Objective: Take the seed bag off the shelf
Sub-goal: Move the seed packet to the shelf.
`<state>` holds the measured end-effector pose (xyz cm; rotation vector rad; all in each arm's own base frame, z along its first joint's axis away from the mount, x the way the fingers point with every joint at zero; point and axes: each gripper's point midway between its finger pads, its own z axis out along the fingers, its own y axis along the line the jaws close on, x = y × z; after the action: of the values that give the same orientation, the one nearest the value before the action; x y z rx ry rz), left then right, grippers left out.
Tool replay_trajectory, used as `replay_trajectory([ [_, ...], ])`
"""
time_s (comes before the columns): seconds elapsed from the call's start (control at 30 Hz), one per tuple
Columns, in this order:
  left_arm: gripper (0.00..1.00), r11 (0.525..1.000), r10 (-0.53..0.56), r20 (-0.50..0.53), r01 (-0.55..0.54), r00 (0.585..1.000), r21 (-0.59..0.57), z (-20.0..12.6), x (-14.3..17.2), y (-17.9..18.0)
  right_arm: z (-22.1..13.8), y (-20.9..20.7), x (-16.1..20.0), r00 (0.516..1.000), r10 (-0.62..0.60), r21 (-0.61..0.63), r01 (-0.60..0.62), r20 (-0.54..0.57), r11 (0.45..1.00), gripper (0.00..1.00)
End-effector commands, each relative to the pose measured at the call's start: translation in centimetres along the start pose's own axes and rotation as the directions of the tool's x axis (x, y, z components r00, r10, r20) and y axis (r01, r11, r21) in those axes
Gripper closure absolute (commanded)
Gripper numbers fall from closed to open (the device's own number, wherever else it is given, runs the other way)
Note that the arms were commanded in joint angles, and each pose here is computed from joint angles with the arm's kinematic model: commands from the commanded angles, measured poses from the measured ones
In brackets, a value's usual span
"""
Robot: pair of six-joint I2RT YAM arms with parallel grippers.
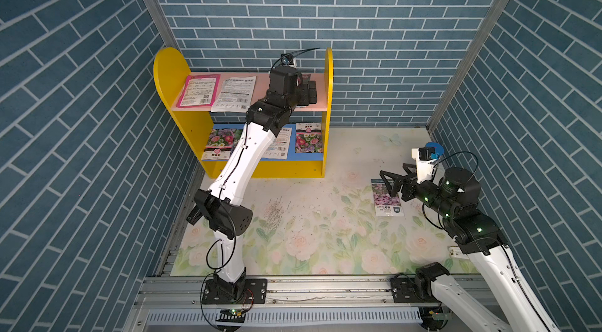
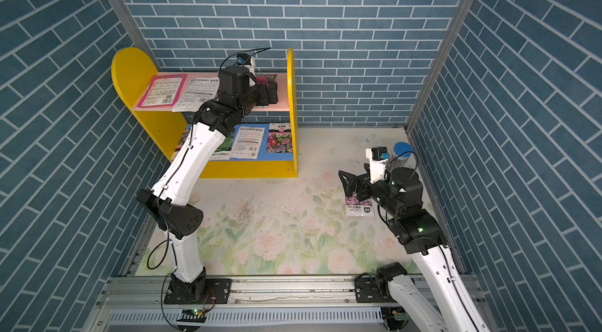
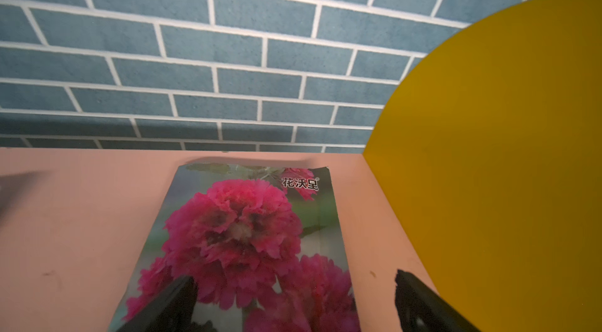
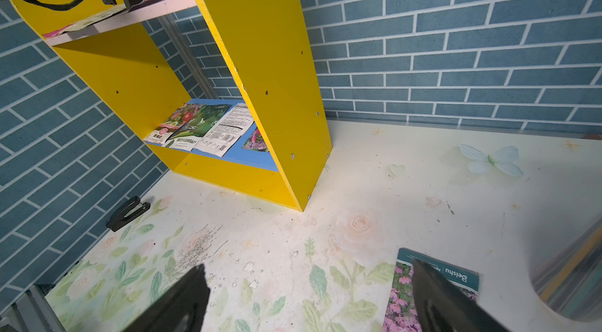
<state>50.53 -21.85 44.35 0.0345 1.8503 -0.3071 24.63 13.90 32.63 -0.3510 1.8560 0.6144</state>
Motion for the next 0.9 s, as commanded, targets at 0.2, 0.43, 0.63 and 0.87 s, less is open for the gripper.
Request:
replay_trajectory([
  [0.2, 0.0, 0.992, -0.113, -0.117, 0.12, 0.987, 0.051, -2.1, 2.1, -1.7, -0.3, -0.1, 0.3, 1.0, -0.027, 0.01, 0.027, -0.002, 1.0, 0.02],
  [0.43, 0.0, 0.979, -0.178, -0.019, 0.179, 0.984, 0.1, -4.5, -1.9, -2.3, -0.1, 0.1, -0.1, 1.0, -0.021, -0.005, 0.021, 0.006, 1.0, 0.02],
  [0.63, 0.0, 0.97, -0.216, 0.1, 0.202, 0.971, 0.136, -8.2, -5.7, -1.9, -0.3, 0.3, -0.4, 1.0, -0.019, -0.009, 0.019, 0.017, 1.0, 0.02],
  [0.87, 0.0, 0.974, -0.2, 0.095, 0.188, 0.975, 0.127, -12.5, -6.2, 0.1, -0.5, 0.6, -0.8, 0.999, -0.023, -0.019, 0.023, 0.027, 1.0, 0.02],
])
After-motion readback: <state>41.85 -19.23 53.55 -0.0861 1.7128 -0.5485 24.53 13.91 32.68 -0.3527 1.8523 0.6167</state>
